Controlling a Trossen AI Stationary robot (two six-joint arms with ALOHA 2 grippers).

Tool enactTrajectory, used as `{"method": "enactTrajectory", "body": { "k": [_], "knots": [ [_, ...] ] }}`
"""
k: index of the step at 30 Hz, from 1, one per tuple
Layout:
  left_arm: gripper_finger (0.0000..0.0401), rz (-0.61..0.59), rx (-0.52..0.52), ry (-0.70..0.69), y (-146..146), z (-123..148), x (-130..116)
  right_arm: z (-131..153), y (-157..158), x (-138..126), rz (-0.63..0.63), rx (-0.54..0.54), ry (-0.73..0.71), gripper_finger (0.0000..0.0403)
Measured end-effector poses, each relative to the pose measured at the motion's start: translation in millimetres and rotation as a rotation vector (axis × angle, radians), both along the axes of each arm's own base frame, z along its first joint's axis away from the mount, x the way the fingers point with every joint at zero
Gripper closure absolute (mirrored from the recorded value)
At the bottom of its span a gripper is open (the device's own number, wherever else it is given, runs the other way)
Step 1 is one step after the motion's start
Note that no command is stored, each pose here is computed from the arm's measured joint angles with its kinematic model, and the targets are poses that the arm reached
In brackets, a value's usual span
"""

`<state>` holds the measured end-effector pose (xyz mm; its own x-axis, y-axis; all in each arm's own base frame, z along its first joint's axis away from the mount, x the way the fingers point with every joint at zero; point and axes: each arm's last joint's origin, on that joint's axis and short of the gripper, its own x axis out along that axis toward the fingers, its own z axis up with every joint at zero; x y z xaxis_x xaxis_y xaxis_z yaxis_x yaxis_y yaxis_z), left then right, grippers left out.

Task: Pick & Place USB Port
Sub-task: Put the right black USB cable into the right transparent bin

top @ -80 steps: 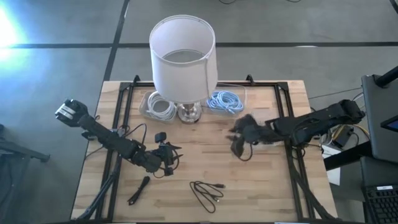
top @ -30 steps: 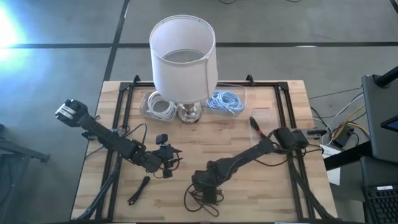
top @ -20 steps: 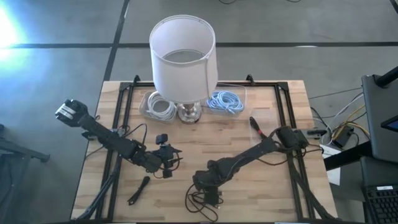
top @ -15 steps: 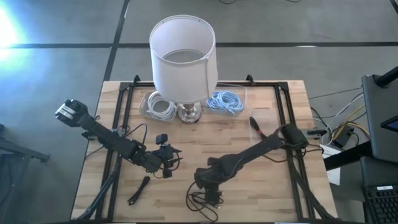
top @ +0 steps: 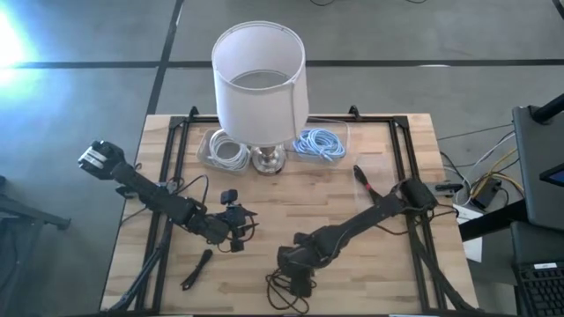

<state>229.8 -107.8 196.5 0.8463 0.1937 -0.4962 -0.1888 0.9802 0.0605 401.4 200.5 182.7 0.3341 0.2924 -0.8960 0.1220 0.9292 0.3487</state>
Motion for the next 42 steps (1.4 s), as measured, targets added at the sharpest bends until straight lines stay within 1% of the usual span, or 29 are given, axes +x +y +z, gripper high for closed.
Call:
{"method": "enactTrajectory", "body": {
  "k": [3,9,16,19,23,26,29,32,35,38,40,42],
  "knots": [
    [0.0256,0.001,-0.001,-0.001,0,0,0,-11,3,0,0.002,0.0,0.032,0.0273],
    [0.0256,-0.003,-0.011,0.003,0,0,0,-20,0,0,0.009,-0.038,0.028,0.0275],
    [0.0256,-0.007,-0.012,0.008,0,-1,0,-34,-2,-6,0.027,-0.051,0.057,0.0277],
    [0.0256,-0.007,-0.011,0.009,0,-1,0,-38,-2,-5,0.029,-0.039,0.043,0.0277],
    [0.0256,-0.007,-0.011,0.009,0,-1,0,-43,-1,-4,0.033,-0.049,0.04,0.0278],
    [0.0256,-0.007,-0.011,0.009,0,-1,0,-50,-3,-3,0.026,-0.07,0.05,0.0283],
    [0.0256,-0.007,-0.01,0.01,0,-1,-1,-54,-6,-2,0.019,-0.075,0.063,0.0297],
    [0.0256,-0.007,-0.009,0.012,0,-1,-1,-53,-10,-1,0.009,-0.073,0.07,0.0322],
    [0.0256,-0.008,-0.009,0.013,0,-1,-1,-48,-17,-1,-0.005,-0.074,0.079,0.0355],
    [0.0256,-0.008,-0.009,0.013,0,-1,-1,-38,-28,-7,-0.024,-0.113,0.13,0.0385],
    [0.0256,-0.008,-0.009,0.013,0,-1,-1,-26,-36,-10,-0.041,-0.133,0.137,0.0389],
    [0.0256,-0.007,-0.009,0.012,0,-1,-1,-12,-44,-19,-0.063,-0.187,0.173,0.039]
  ]
}}
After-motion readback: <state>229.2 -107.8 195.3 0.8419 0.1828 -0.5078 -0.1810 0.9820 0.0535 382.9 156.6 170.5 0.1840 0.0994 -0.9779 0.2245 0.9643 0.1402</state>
